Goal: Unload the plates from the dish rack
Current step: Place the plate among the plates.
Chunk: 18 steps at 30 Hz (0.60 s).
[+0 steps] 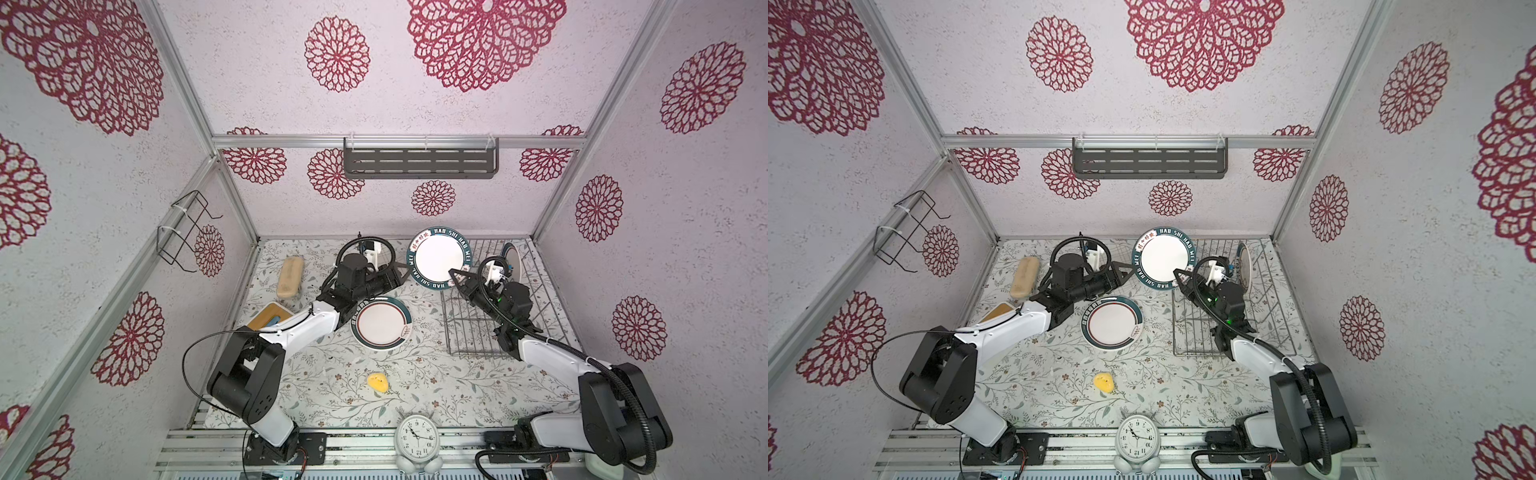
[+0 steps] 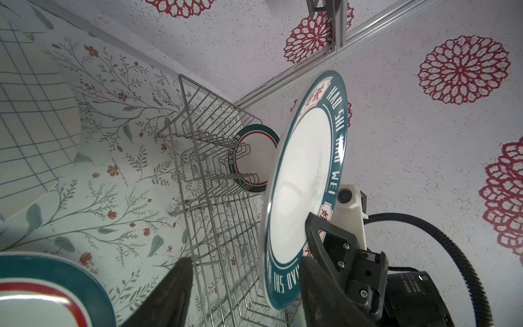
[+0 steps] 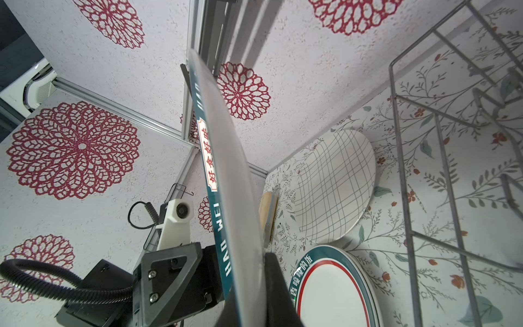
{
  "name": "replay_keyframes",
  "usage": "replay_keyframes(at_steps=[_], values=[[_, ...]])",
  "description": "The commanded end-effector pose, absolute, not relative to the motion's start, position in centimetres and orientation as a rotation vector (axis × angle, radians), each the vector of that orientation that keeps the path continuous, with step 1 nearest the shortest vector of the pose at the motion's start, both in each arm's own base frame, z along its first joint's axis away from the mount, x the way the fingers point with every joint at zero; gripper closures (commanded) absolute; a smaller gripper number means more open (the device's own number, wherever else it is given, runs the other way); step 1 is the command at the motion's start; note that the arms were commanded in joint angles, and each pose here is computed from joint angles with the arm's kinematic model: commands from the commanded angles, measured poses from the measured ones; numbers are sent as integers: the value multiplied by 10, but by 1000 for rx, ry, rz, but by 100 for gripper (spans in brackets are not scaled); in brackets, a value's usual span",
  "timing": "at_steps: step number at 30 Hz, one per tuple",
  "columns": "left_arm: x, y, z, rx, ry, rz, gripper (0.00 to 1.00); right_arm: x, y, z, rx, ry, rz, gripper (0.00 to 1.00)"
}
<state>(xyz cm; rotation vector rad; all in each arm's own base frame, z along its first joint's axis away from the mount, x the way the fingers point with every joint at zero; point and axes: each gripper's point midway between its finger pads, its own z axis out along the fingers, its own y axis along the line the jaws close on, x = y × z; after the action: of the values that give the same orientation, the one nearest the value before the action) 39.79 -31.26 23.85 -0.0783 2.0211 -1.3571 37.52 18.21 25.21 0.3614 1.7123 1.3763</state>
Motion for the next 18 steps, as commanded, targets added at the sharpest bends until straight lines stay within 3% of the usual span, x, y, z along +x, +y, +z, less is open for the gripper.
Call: replay_keyframes(at_steps=[1,18], values=[[399,-325,256,-31,1952,-1427,43,366,188,291,265,1590,1450,100],[399,-336,251,-33,1955,-1473,79,363,190,291,240,1607,1448,100]])
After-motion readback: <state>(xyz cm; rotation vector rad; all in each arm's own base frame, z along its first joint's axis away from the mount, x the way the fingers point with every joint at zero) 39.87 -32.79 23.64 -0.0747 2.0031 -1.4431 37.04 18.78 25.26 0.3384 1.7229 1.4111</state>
